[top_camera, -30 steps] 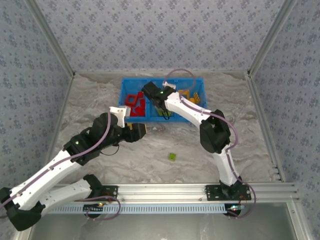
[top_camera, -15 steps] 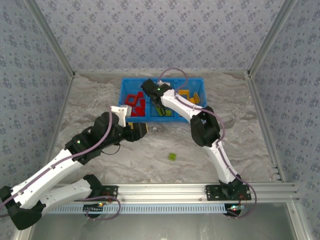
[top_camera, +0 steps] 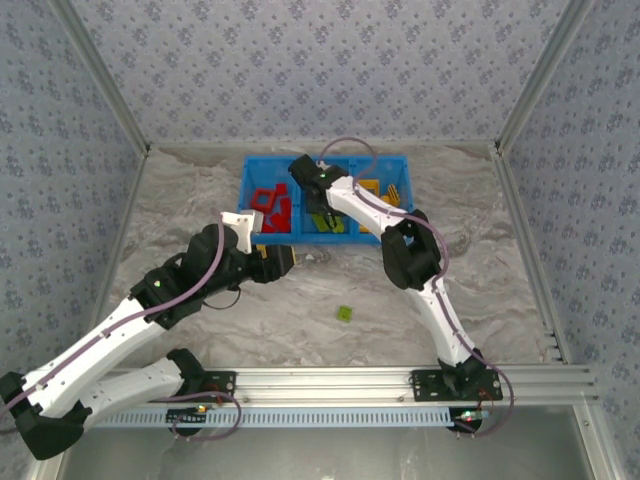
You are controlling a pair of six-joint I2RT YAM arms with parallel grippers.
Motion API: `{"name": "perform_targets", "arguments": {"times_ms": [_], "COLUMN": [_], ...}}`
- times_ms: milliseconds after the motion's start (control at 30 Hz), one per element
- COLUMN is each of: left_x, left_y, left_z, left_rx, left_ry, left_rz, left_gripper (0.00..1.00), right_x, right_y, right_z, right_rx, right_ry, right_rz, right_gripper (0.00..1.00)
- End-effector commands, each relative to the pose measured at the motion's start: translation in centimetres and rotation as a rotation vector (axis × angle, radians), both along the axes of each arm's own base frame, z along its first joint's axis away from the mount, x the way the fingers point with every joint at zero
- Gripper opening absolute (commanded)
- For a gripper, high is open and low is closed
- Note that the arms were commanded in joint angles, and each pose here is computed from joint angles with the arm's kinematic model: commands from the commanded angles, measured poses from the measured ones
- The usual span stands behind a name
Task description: Sort the legos into containers by color
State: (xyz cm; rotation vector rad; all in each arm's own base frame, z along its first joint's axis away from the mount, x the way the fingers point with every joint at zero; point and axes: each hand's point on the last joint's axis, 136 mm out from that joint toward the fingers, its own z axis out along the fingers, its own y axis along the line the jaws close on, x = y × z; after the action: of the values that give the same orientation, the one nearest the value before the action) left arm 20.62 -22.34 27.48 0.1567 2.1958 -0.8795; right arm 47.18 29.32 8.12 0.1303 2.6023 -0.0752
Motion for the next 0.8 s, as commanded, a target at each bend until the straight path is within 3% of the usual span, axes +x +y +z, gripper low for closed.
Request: {"name": "perform_targets", "arguments": {"times_ms": [0,200,367,533,767], "left_x": [0.1,0.0,-0.2,-1.4,-5.0], "left_y": [-0.1,-0.2,-0.4,-1.0,-2.6], "left_z": [1.3,1.0,0.2,-2.3,-7.0], "left_rx": [-0.039,-0.045,-0.048,-0.011,0.098], "left_ry": [-0.024,-0.019,0.014,0.093,0.192], "left_rz": [0.004,0.007,0.005,-0.03,-0.169], "left_gripper": [0.68,0.68,0.68,0.68,0.68], "right_x": [0.1,-0.9,-4.0,-10.3,-21.1], "right_y": [0.4,-1.0,-2.3,-4.0,-4.9], "right_z": [6.4,11.1,14.1,14.1,9.0], "right_rx": [0.057,0.064,0.088,0.102,0.224], "right_ry": [-0.107,-0.197,-0.258,-0.251,-0.048], "right_rz": [0.021,0.022,0.025,0.065,0.106], "right_gripper": [0.6,0.55,0.54,0.54,0.64]}}
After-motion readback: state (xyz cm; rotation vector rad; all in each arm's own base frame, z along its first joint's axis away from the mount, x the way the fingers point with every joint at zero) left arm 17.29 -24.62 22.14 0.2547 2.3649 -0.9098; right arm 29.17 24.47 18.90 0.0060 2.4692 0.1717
